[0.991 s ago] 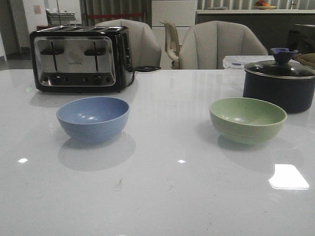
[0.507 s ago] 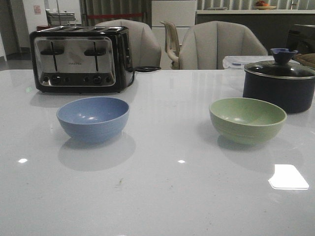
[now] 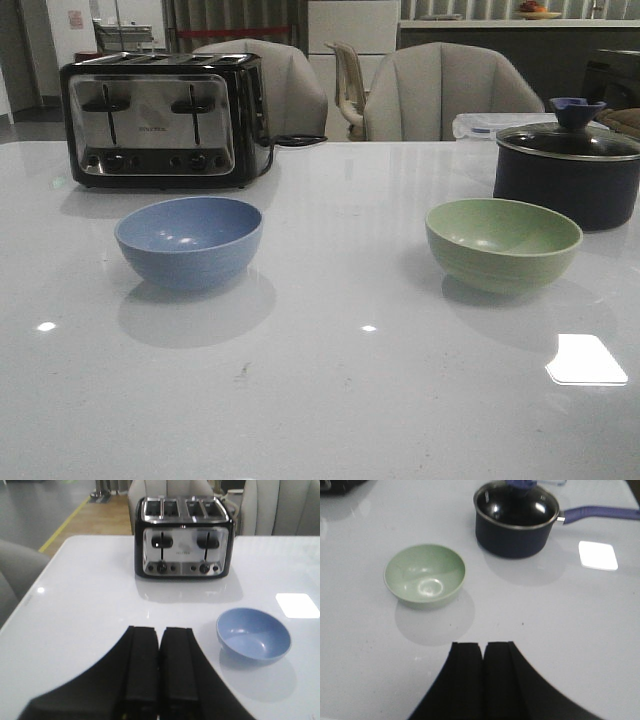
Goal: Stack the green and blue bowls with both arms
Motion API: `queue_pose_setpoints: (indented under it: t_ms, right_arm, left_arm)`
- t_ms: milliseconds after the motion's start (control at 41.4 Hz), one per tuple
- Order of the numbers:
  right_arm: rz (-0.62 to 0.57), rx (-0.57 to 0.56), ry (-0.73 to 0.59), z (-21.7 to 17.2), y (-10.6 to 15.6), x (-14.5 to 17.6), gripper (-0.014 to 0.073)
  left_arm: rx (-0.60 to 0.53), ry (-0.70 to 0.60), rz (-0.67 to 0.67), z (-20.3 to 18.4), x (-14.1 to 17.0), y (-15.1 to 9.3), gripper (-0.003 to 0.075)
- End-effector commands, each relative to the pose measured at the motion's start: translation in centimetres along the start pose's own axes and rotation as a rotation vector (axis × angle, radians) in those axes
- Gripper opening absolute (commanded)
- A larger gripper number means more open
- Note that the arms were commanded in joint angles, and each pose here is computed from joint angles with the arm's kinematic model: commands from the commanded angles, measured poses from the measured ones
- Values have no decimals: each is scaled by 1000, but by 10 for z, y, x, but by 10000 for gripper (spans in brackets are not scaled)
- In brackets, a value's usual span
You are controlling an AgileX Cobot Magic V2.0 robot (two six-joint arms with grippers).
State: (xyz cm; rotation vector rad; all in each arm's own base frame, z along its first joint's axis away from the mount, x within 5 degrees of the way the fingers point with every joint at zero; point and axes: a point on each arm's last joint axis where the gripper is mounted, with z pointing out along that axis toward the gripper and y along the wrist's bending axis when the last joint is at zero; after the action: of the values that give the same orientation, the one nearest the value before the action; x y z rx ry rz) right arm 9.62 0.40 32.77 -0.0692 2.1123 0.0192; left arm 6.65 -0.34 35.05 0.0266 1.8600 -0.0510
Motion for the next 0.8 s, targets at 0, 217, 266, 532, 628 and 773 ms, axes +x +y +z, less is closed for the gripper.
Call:
queue_pose_setpoints:
  t_ms: [0, 217, 266, 532, 628, 773]
  right_arm:
    - [-9, 12, -15, 8, -2, -15, 34]
    - [-6, 7, 88, 29, -3, -13, 34]
    - [-5, 6, 110, 32, -3, -13, 34]
    - [-5, 5, 130, 37, -3, -12, 321]
    - [-5, 6, 121, 37, -3, -13, 472]
    - [-5, 6, 119, 37, -3, -13, 514]
  left_arm:
    - [13, -27, -7, 8, -5, -1, 102]
    - [11, 39, -9, 26, 12, -1, 102]
    - [11, 57, -9, 29, 15, -1, 102]
    - [10, 108, -9, 37, 17, -1, 426]
    - [9, 120, -9, 40, 17, -1, 567]
    - [9, 140, -9, 44, 18, -1, 584]
